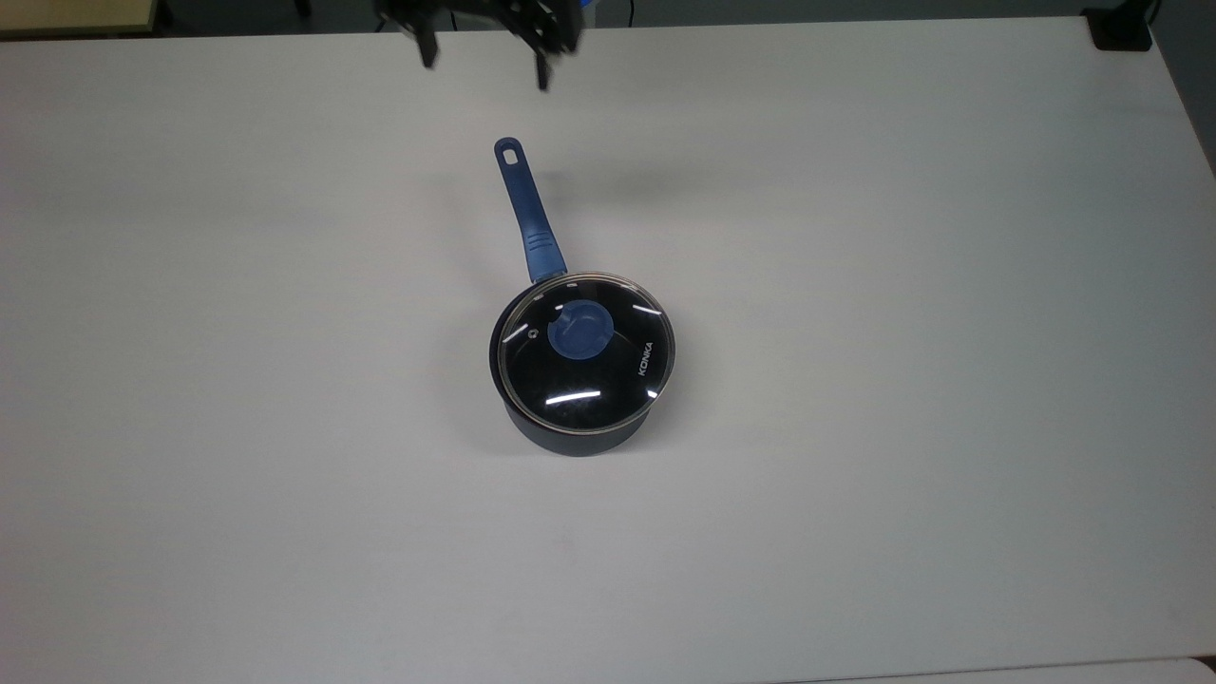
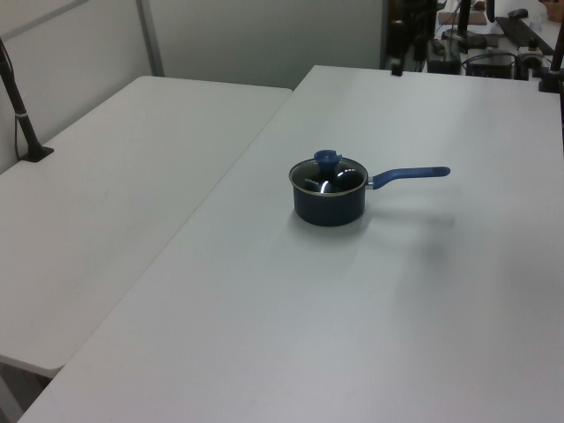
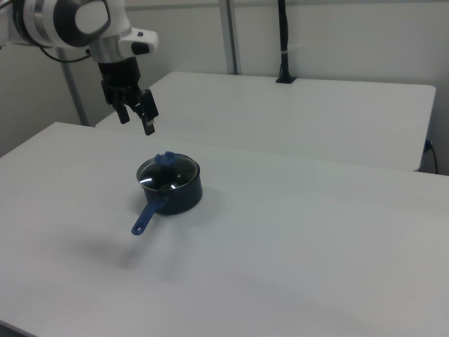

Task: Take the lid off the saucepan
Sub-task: 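Lower the open gripper onto the blue knob of the glass lid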

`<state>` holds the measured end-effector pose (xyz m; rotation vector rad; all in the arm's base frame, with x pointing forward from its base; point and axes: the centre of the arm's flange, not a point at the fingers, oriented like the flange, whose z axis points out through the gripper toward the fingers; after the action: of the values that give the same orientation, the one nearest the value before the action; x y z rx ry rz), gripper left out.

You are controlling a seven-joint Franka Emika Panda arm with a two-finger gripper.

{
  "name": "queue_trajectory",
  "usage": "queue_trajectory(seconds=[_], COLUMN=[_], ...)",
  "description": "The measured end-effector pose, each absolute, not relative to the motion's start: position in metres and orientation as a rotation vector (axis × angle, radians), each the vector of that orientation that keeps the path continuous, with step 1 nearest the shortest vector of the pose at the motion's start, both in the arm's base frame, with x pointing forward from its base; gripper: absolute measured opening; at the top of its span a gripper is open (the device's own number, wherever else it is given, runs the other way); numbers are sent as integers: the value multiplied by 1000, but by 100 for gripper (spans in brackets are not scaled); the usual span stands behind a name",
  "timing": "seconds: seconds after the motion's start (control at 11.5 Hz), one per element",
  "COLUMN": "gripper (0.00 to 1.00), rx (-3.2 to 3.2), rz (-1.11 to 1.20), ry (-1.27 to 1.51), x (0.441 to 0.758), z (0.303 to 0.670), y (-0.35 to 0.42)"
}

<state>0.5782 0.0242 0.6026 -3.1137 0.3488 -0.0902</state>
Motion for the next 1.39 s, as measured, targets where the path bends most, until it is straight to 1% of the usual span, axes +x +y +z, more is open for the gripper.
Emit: queue_trajectory(seconds=[0.17, 0.26, 0.43, 0.61, 1.3, 1.39], gripper=[100, 100, 100, 100, 100, 95], rx=[-3052, -3032, -3032, -2993, -3007, -3032], rz=[-190, -205, -234, -293, -288, -295], ry=[575, 682, 794, 870, 939, 923], x=[608, 624, 652, 672, 698, 699], z=[574, 548, 502, 478, 415, 410], y=[52, 70, 94, 101, 107, 110])
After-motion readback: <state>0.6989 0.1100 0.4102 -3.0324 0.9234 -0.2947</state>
